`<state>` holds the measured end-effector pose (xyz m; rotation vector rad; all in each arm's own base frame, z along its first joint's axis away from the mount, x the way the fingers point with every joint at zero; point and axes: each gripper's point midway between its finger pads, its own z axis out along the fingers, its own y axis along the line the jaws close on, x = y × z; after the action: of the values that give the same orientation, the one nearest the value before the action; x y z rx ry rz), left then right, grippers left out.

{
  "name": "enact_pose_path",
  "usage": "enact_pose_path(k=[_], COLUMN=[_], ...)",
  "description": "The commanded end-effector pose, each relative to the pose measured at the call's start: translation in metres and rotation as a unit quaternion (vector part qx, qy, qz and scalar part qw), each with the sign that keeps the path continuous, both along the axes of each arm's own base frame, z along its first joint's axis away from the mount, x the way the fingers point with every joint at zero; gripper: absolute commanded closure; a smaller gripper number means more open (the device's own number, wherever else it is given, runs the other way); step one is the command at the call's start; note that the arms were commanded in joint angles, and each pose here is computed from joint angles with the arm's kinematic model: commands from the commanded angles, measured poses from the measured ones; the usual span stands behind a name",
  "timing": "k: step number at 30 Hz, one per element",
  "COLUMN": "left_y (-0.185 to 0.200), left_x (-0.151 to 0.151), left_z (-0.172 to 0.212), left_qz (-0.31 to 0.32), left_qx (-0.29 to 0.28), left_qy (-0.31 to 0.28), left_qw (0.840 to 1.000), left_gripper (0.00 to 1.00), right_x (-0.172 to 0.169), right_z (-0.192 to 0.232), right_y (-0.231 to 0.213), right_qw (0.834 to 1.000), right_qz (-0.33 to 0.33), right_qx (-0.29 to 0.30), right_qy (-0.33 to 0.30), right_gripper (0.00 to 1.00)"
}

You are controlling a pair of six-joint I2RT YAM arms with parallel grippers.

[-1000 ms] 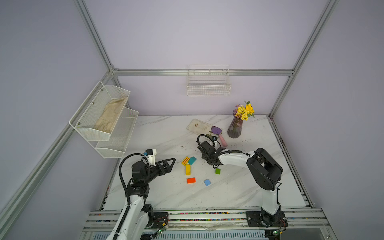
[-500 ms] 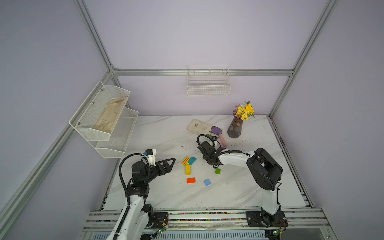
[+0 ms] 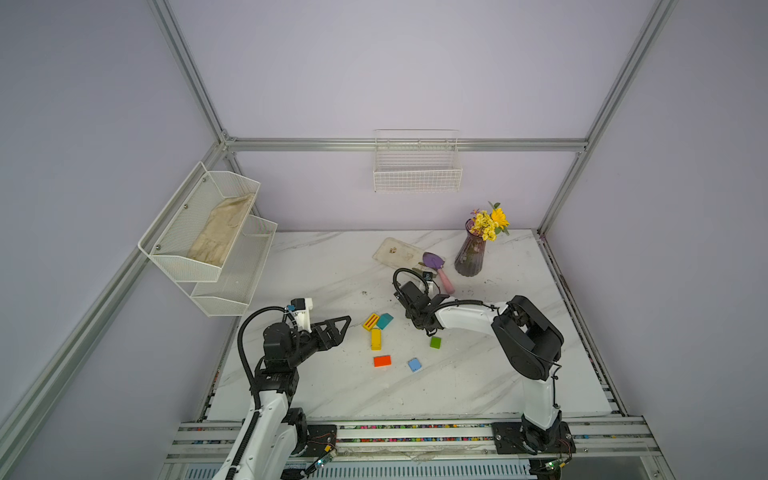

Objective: Build the wood block tower
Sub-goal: 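Lower the orange block onto the magenta and pink blocks and open the right gripper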

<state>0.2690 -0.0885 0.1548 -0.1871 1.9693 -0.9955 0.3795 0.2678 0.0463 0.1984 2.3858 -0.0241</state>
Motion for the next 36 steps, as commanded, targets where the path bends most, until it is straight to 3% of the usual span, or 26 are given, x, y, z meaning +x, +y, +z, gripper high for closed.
enact_pose_path(k=[1, 5, 13, 22, 28, 36], left_y=[0.002, 0.002, 0.002, 0.002, 0.002, 0.003], left_x=[0.001, 0.001, 0.001, 0.001, 0.001, 0.001], left_z=[0.006, 0.007, 0.006, 0.006, 0.006, 0.006], left_qz=[0.002, 0.002, 0.003, 0.003, 0.004, 0.005], left_qx=[0.002, 0.003, 0.003, 0.003, 0.004, 0.004], left_qy=[-0.017, -0.019, -0.018, -0.018, -0.017, -0.018], left_qw=[1.000, 1.000, 1.000, 1.000, 1.000, 1.000], left_gripper=[0.00, 0.00, 0.00, 0.00, 0.00, 0.00], right_x=[0.002, 0.002, 0.000, -0.029, -0.045, -0.043], right_z=[0.004, 0.007, 0.031, 0.053, 0.043, 0.013], right_y=[-0.008, -0.008, -0.003, -0.007, -0.016, -0.012], right_qw=[1.000, 1.000, 1.000, 0.998, 0.997, 0.998], right_qz=[-0.009, -0.008, 0.023, 0.043, 0.043, 0.045], right_qx=[-0.019, -0.019, -0.004, 0.021, 0.045, 0.031], right_qy=[-0.004, -0.006, -0.021, -0.046, -0.042, -0.008], right_gripper=[0.33, 0.30, 0.16, 0.13, 0.24, 0.41])
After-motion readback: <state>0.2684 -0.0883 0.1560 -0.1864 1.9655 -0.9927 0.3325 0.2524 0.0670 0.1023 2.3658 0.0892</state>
